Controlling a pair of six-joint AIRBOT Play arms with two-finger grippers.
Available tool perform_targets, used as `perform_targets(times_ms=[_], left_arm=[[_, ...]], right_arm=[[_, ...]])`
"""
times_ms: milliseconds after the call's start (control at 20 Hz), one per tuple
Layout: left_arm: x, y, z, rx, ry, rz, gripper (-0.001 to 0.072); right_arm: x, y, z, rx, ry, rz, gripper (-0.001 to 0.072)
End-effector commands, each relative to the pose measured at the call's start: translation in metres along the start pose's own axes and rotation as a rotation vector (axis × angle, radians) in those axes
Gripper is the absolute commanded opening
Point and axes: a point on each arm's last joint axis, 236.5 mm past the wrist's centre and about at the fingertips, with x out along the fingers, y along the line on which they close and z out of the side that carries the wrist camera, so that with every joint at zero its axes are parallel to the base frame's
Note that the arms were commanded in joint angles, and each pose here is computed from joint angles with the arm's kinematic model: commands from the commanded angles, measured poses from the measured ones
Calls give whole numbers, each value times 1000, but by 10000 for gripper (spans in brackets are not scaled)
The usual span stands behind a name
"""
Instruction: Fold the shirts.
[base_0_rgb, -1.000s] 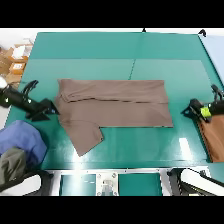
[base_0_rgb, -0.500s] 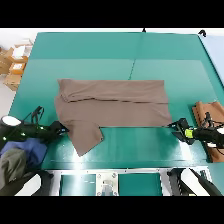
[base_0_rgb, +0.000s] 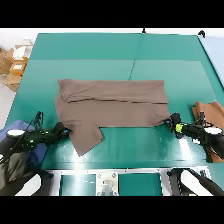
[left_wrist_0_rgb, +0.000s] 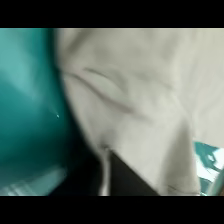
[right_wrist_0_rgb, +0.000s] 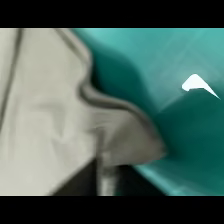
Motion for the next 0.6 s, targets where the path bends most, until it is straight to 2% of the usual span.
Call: perform_targets(times_ms=[0, 150, 400, 550], left_arm=[[-3, -26, 5, 16, -15, -102, 28], [-19, -49, -6, 127, 77, -120, 27], [-69, -30, -21, 271, 164, 142, 26], [-77, -46, -27, 264, 169, 106, 26]], right_arm=[[4, 6, -2, 5, 1, 14, 18], [-6, 5, -14, -98, 83, 2, 17], [-49, -22, -10, -171, 136, -107, 16], [-72, -7, -4, -222, 108, -86, 16]])
